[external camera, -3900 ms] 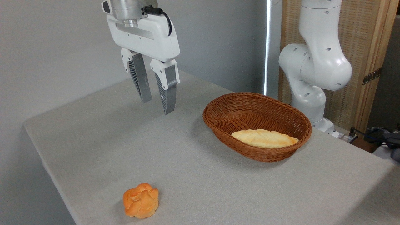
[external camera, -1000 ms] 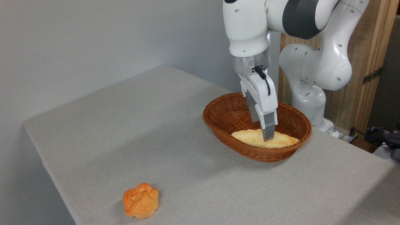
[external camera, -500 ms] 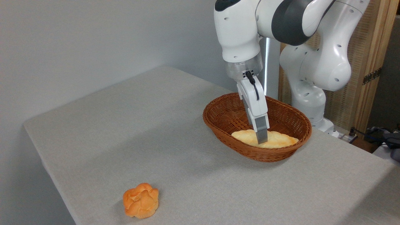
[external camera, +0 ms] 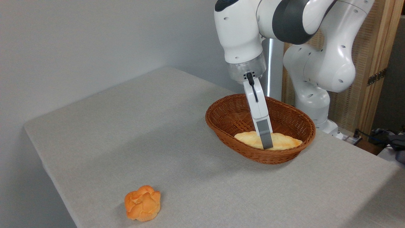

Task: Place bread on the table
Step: 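Lower the gripper fingers around the long bread roll and close them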

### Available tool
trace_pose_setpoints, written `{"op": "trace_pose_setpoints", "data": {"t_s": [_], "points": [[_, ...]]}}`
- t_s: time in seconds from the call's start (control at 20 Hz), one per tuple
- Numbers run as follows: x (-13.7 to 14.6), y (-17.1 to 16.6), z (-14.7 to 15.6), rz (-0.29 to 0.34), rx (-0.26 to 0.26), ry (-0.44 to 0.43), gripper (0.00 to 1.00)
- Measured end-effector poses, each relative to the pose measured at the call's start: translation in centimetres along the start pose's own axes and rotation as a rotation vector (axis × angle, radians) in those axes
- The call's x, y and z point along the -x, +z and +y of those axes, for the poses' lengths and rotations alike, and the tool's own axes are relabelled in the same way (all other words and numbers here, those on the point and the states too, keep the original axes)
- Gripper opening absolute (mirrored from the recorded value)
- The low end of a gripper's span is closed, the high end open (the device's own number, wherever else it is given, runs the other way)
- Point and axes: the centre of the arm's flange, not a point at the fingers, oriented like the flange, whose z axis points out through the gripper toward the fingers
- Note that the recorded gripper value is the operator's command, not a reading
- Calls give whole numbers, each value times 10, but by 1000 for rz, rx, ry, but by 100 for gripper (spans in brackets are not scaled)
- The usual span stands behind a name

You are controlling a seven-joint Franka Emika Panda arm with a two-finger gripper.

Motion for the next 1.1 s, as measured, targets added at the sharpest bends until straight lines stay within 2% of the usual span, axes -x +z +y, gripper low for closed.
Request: {"op": "trace_pose_setpoints", "data": {"t_s": [0.5,0.55,0.65,0.75,0.85,1.1], "points": [[-18,17,-5,-10,7,43,99],[-19,22,-5,-9,5,46,95],[-21,28,-4,-8,3,50,73],[-21,29,-4,-8,4,50,61],[-21,29,-3,-8,4,51,56],[-21,30,-3,-8,5,51,56]]}}
